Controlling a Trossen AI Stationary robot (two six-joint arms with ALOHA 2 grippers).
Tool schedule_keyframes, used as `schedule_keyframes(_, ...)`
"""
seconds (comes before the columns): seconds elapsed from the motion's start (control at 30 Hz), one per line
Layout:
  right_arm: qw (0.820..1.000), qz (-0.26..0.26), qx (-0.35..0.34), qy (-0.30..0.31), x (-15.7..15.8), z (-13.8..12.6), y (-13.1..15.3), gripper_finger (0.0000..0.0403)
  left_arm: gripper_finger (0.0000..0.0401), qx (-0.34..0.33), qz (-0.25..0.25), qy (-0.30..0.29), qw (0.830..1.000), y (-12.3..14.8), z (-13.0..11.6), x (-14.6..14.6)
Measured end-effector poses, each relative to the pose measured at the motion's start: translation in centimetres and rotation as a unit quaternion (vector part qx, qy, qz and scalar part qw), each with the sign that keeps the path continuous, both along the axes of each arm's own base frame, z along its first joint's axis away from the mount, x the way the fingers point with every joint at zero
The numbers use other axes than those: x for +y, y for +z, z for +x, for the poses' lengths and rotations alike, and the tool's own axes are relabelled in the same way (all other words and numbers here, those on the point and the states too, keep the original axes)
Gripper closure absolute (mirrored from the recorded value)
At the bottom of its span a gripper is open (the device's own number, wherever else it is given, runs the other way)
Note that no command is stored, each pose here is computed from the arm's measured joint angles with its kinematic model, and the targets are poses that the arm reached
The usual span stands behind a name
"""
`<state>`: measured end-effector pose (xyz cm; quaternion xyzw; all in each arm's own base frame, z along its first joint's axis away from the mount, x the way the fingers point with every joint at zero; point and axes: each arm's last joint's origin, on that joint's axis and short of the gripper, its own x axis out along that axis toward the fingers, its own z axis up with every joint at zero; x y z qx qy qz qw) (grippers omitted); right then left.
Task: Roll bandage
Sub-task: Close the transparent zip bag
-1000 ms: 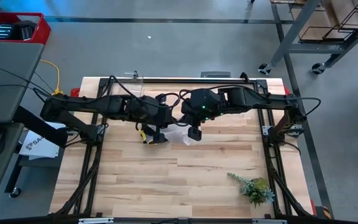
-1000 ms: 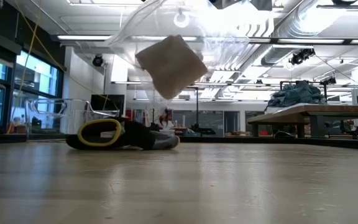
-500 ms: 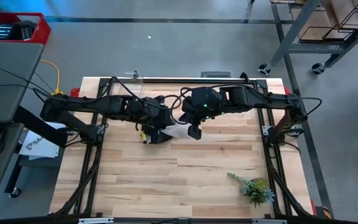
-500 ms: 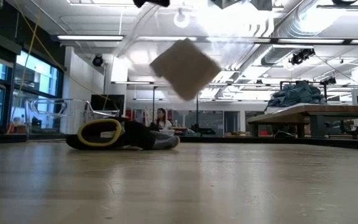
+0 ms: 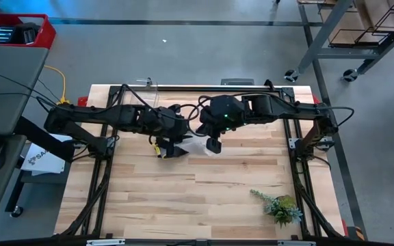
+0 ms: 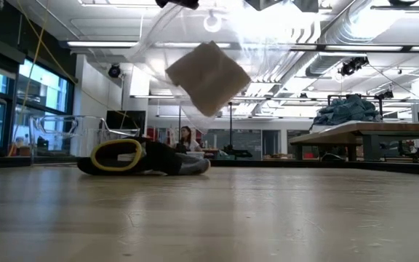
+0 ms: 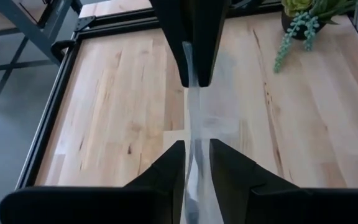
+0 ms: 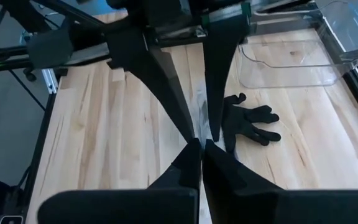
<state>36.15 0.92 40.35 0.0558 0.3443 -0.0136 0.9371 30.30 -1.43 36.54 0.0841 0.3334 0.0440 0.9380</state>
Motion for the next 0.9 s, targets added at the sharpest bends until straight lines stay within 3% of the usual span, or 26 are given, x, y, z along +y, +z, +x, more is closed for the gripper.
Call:
schedule_keyframes(0.33,1.000,0.000,0.007,0.000,0.0,-0.1,-0.1,0.0403,0.0331,-0.047,0.000,0.017,0.999,3.0,-3.3,0.3)
schedule_keyframes(0.53,1.000,0.000,0.007,-0.001,-0.1,-0.1,-0.1,0.0403,0.0327,-0.002,-0.024,0.005,1.000,1.7,-2.9,0.1)
schedule_keyframes(0.63,1.000,0.003,0.007,0.003,-0.1,-0.1,-0.1,0.0403,0.0309,0.032,-0.022,0.011,0.999,0.6,-2.2,0.1)
schedule_keyframes(0.9,1.000,0.009,0.008,0.010,0.0,0.0,-0.2,0.0403,0.0241,0.028,-0.004,0.037,0.999,0.6,-2.2,0.3)
